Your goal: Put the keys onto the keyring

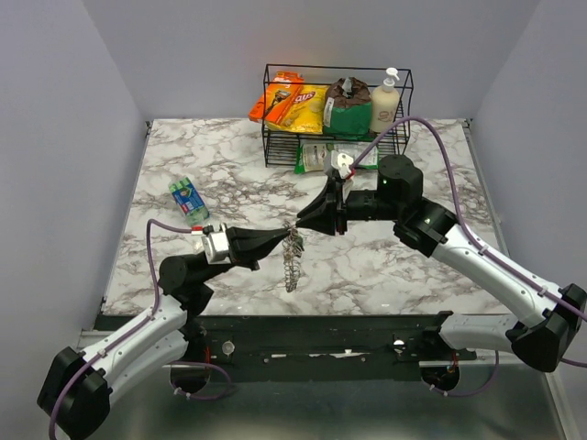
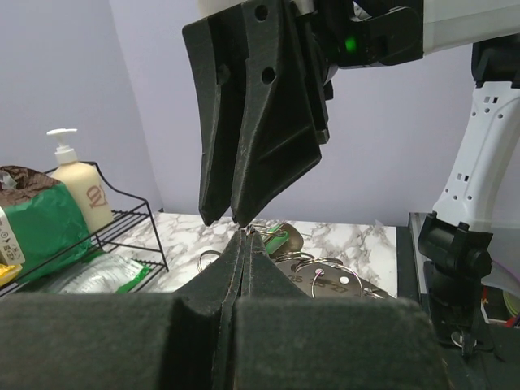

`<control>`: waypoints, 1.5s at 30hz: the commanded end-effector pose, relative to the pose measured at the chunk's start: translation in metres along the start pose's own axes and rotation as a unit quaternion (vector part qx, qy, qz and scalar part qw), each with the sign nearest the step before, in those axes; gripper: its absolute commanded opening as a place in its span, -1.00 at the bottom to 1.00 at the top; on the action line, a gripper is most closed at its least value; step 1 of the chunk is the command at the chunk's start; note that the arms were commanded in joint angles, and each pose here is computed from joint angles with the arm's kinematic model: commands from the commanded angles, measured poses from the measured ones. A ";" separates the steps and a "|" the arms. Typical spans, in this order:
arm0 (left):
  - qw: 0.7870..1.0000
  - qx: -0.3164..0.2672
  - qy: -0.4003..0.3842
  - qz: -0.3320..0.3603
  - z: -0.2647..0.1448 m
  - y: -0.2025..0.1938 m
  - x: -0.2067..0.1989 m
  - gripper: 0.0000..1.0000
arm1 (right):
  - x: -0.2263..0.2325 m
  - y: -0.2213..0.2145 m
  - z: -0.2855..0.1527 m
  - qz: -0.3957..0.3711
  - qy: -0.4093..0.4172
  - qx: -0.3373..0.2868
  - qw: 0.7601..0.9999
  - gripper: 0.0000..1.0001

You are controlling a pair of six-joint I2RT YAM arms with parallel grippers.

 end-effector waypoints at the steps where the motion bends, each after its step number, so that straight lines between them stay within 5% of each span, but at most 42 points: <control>1: 0.998 -0.036 -0.019 0.042 0.007 0.027 -0.006 -1.00 | 0.006 0.007 0.002 0.002 0.023 -0.003 1.000 -0.42; 11: 0.998 -0.022 -0.018 0.054 0.006 0.025 -0.004 -1.00 | 0.008 0.005 -0.005 -0.013 0.014 -0.004 1.000 -0.44; 16: 0.998 -0.005 -0.015 0.059 0.007 0.022 -0.002 -1.00 | 0.008 0.013 -0.013 -0.031 -0.009 -0.019 0.999 -0.24; 21: 0.998 -0.004 -0.016 0.061 0.008 0.024 -0.002 -1.00 | 0.027 0.017 -0.014 -0.047 0.053 -0.043 0.997 -0.02; 25: 0.998 -0.004 -0.016 0.062 0.009 0.025 -0.001 -1.00 | 0.036 0.011 -0.009 -0.039 0.104 -0.039 0.993 -0.03; 37: 0.997 -0.007 -0.019 0.069 0.009 0.031 -0.003 -1.00 | 0.023 -0.024 -0.003 -0.002 0.066 0.008 0.998 -0.04; 45: 0.997 -0.008 -0.021 0.070 0.009 0.032 -0.004 -1.00 | 0.019 -0.024 0.000 0.002 0.057 0.011 0.998 -0.39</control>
Point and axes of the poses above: each gripper's point midway between its finger pads, its own z axis out along the fingers, its own x axis along the line the jaws close on, y = z × x, the point moved 3 cm from there along -z, back along the fingers, and after that the axes turned 4 degrees about -z, right-handed, at the moved point
